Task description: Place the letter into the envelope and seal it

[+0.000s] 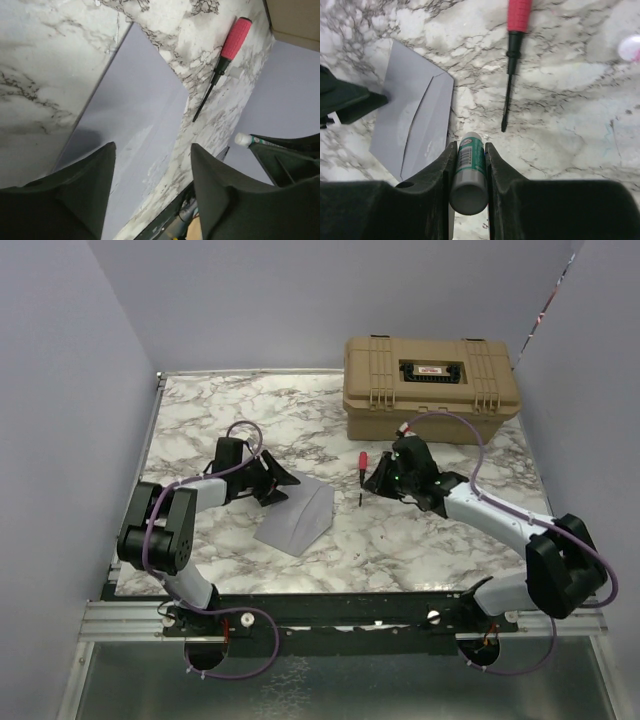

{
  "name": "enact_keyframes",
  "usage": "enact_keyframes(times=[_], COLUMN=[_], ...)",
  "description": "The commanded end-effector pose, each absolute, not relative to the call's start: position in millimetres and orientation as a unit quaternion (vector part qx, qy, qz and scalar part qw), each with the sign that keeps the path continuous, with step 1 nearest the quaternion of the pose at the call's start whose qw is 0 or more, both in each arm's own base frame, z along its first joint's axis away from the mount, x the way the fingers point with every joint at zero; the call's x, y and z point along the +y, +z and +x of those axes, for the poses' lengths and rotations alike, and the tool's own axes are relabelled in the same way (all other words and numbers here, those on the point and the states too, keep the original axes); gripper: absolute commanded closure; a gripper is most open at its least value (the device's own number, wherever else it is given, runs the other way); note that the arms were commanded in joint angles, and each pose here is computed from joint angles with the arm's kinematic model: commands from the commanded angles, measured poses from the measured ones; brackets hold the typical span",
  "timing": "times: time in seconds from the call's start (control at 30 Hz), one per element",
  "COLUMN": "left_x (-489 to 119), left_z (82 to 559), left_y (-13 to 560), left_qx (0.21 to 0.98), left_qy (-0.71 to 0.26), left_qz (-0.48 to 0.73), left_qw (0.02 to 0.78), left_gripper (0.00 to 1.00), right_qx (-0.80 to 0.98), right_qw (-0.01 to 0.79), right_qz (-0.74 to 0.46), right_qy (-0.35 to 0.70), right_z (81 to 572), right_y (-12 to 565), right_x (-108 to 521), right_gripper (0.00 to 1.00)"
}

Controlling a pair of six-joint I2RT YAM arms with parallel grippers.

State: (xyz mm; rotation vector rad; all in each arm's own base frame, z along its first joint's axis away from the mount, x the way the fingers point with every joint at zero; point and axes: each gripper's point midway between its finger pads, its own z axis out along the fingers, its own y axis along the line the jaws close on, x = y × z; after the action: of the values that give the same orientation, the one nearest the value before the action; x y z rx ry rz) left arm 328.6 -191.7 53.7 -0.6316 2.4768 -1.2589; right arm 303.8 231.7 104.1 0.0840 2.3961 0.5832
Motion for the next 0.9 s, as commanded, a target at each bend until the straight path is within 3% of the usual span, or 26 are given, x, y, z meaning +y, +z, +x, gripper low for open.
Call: enact_keyframes(times=[0.0, 0.23, 0.67, 0.87], left_x=[-182, -156, -133, -119], left_z=[314, 312, 316, 314], left_y=[66, 51, 37, 35], left_qx=[0.884, 0.915, 0.936, 0.946], left_qy=[-0.401, -0.316, -0.244, -0.203], left_qz=[-0.174, -0.163, -0.146, -0.133], left_qw=[0.165, 0.192, 0.208, 0.215], left_gripper=[0.33, 0.23, 0.14, 0.03], right_qx=[0.881, 0.847, 0.845, 0.852], right_qw=[0.320, 0.316, 0.281, 0.248], right_qz=[0.131, 0.207, 0.279, 0.318], right_qy=[0.324, 0.373, 0.360, 0.334], right_z=[305, 326, 351, 347], right_y=[117, 102, 55, 31], right_x=[225, 202, 178, 168], right_gripper=[0.96, 0.85, 0.81, 0.69])
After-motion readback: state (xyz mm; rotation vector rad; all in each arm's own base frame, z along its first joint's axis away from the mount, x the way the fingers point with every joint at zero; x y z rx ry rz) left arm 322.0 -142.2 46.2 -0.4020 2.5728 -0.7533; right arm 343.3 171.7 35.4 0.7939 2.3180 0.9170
